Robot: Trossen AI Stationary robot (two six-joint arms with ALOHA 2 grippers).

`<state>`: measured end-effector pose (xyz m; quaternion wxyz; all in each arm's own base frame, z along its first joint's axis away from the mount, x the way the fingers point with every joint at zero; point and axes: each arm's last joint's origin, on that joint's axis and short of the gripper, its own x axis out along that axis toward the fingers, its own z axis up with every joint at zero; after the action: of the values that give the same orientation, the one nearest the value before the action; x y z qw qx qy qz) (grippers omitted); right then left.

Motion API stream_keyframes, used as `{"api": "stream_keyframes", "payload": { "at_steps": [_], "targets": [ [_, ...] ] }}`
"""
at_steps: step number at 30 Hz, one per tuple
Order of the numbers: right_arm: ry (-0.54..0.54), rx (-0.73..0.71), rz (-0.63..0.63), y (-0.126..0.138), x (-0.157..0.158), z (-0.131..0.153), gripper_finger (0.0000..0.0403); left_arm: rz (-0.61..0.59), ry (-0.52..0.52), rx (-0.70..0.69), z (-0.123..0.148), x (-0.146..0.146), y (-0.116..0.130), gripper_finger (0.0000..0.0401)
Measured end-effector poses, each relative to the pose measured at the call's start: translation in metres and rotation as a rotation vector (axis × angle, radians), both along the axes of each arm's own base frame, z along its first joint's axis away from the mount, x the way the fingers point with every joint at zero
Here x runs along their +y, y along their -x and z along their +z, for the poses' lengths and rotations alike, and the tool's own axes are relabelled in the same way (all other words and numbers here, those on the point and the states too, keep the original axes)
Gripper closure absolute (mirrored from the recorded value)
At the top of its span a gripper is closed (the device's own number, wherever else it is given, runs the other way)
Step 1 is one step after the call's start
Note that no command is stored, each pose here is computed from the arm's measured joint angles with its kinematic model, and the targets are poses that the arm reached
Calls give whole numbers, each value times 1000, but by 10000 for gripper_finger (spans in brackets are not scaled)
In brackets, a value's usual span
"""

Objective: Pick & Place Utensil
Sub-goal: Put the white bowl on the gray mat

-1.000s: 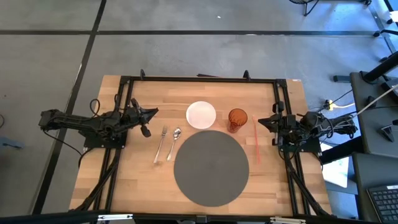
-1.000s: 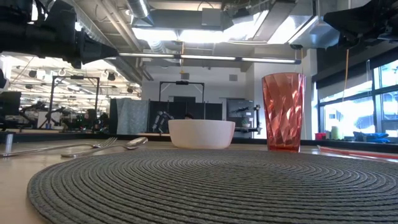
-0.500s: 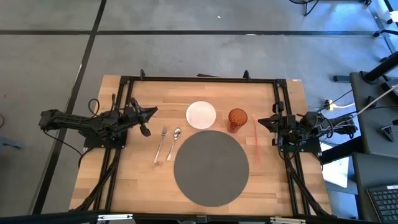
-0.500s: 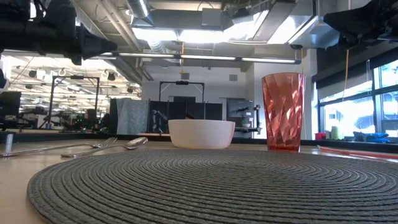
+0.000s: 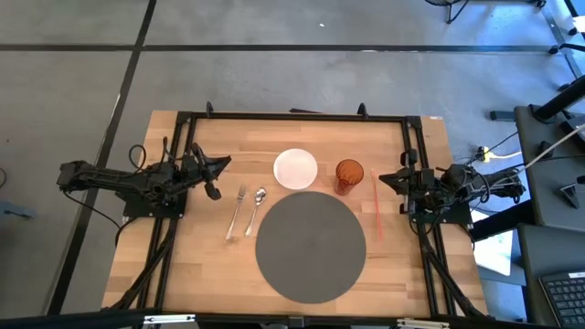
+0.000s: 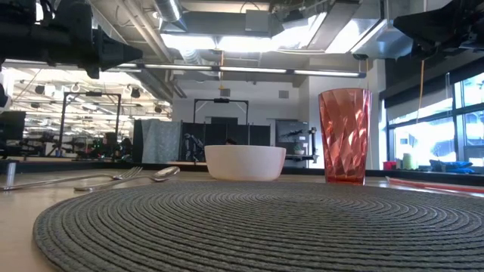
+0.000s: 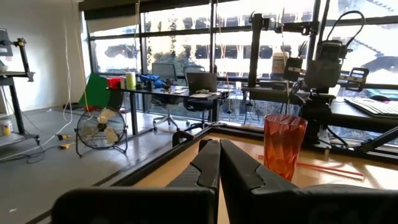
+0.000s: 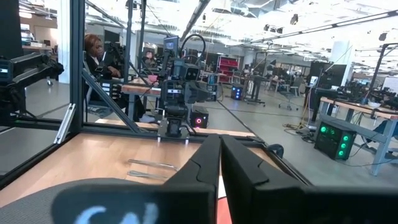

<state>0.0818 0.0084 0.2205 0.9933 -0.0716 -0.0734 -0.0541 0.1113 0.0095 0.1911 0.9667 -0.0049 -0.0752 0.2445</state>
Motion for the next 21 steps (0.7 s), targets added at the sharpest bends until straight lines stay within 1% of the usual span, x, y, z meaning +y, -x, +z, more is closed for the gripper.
{"api": "stream_keyframes", "payload": {
  "at_steps": [9, 13, 16, 17, 19, 21],
  "targets": [
    [3, 0, 0, 0, 0, 0, 386, -4, -25, 8, 0, 0, 0, 397],
    [3, 0, -1, 0, 0, 0, 386, -114, -4, -22, 2, -3, -3, 398],
    [1, 0, 0, 0, 0, 0, 386, -124, 30, -57, 4, -3, -7, 399],
    [0, 0, 0, 0, 0, 0, 386, -129, 36, -46, 6, -4, -9, 399],
    [-1, 0, 1, 0, 0, 0, 386, -179, 35, -15, 12, -5, -17, 399],
    [-4, -1, 13, 0, 0, 0, 386, -224, 31, 4, 25, -7, -27, 399]
  ]
}}
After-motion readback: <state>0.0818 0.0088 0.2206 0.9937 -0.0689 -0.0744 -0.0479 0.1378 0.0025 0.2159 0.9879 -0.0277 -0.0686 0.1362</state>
